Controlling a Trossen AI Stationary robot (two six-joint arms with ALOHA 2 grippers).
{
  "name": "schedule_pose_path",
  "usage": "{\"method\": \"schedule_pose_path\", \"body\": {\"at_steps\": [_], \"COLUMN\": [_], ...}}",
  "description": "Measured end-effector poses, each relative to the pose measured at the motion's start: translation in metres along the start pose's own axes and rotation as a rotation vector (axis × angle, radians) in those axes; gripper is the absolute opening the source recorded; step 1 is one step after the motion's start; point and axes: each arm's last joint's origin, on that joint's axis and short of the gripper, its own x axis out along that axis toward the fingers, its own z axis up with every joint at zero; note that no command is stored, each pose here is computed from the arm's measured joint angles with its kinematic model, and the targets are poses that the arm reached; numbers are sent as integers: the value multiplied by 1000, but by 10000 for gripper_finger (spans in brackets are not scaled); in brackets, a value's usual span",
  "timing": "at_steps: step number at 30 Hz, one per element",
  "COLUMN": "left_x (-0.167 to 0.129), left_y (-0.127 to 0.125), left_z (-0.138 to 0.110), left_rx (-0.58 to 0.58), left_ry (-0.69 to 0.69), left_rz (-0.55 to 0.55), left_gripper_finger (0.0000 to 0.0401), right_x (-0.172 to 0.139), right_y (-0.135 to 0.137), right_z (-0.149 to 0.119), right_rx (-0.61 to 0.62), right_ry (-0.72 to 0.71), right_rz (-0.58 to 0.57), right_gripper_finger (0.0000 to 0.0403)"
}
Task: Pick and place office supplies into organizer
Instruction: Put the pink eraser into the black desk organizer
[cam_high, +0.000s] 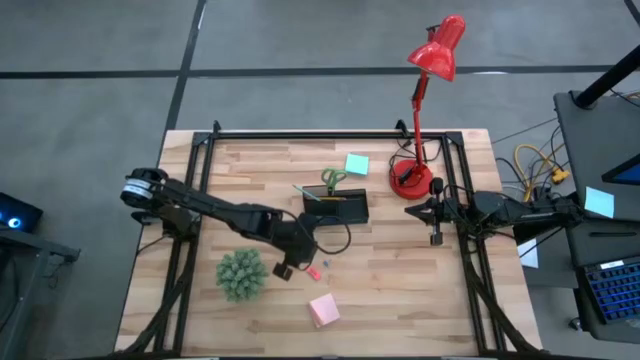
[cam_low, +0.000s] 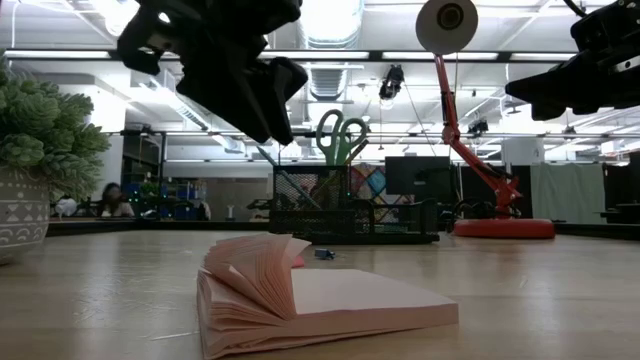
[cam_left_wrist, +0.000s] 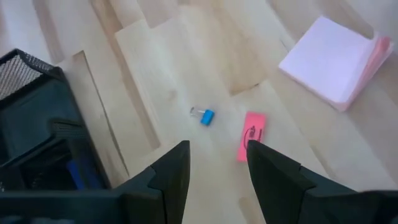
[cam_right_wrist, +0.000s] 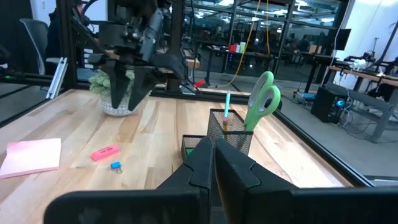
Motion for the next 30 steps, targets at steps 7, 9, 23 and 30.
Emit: {"method": "schedule_pose_path", "body": {"at_steps": [7,9,23,30], "left_x": [5,14,51,65], "left_y": [-8,-9,-20,-30], "left_z": [-1,-3,4,-1], "left_rx": [-34,-33,54,94], "left_ry": [8,37,145,191], "left_rz": [-15,-23,-101,-92], "left_gripper_finger": [146,146,146,146], "right_x": [0,0,0,0], "right_y": [0,0,0,0], "right_z": [0,0,1,1], "right_rx": [0,0,-1,-2], "right_ry": [-1,-1,-4,-4], "right_rz": [0,0,0,0], "right_gripper_finger": [8,8,8,8]}}
